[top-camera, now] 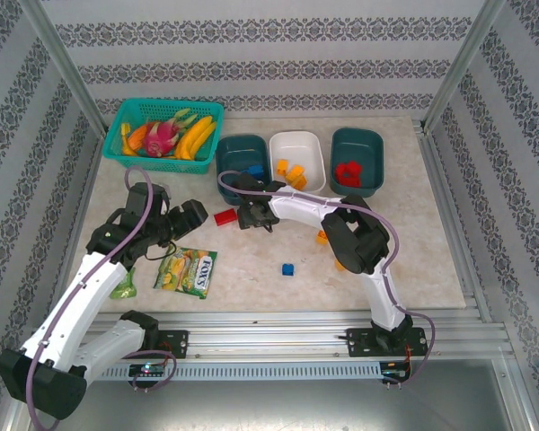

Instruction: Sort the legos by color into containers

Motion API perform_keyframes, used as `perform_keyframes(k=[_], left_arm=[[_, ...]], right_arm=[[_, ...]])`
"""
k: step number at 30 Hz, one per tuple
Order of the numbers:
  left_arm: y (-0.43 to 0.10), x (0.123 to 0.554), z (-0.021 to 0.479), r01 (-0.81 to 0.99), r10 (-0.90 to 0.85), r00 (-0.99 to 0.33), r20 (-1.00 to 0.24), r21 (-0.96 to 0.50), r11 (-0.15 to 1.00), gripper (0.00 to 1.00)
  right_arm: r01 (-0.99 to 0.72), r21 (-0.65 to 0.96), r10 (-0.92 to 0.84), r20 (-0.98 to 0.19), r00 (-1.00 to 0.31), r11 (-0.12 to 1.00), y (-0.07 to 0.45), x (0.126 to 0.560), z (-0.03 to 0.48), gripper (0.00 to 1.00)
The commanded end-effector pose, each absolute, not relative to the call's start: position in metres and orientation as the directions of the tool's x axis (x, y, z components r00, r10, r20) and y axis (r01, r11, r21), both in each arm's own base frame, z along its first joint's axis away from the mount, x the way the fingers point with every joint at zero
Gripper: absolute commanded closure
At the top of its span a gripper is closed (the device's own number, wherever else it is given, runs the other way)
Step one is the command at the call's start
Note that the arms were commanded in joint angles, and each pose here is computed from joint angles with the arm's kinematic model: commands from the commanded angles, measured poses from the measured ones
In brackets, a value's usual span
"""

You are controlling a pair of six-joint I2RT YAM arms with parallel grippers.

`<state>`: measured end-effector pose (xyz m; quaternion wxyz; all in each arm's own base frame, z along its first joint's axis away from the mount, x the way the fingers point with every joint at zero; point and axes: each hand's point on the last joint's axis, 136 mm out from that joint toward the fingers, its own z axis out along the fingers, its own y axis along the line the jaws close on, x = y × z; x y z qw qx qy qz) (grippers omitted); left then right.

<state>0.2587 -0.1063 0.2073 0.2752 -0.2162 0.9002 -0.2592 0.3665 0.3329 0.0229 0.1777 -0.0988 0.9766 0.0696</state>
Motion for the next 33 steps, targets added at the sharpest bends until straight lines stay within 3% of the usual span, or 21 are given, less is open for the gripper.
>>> perform_keyframes(k=[1,7,12,17,21,27,33], left_arm=[[-0.109,0.256,0.200,-0.247,-0.518,-0.777,-0.358,-0.585,0.773,0.17],[-0.141,0.264,0.213,-0.100,-0.398,-0.838,-0.374,-0.611,0.785,0.18],[-0.181,0.279,0.224,0.006,-0.323,-0.859,-0.396,-0.640,0.769,0.18],[-0.233,0.303,0.228,0.102,-0.245,-0.873,-0.422,-0.649,0.754,0.18],[-0.270,0.322,0.228,0.164,-0.190,-0.879,-0.437,-0.651,0.741,0.18],[-0.308,0.349,0.223,0.237,-0.106,-0.884,-0.454,-0.633,0.737,0.19],[-0.323,0.362,0.220,0.242,-0.101,-0.888,-0.450,-0.640,0.730,0.19]], right_arm=[[-0.203,0.117,-0.150,-0.356,-0.922,0.972,0.330,0.362,0.036,0.40],[-0.177,0.158,-0.105,-0.384,-0.917,0.971,0.309,0.342,0.074,0.43],[-0.101,0.190,-0.013,-0.417,-0.909,0.976,0.258,0.330,0.120,0.43],[0.029,0.216,0.132,-0.480,-0.867,0.976,0.179,0.350,0.166,0.43],[0.186,0.256,0.289,-0.465,-0.837,0.949,0.121,0.385,0.169,0.43],[0.453,0.313,0.549,-0.413,-0.727,0.835,0.063,0.454,0.159,0.43],[0.750,0.346,0.823,-0.311,-0.475,0.564,0.018,0.490,0.133,0.43]])
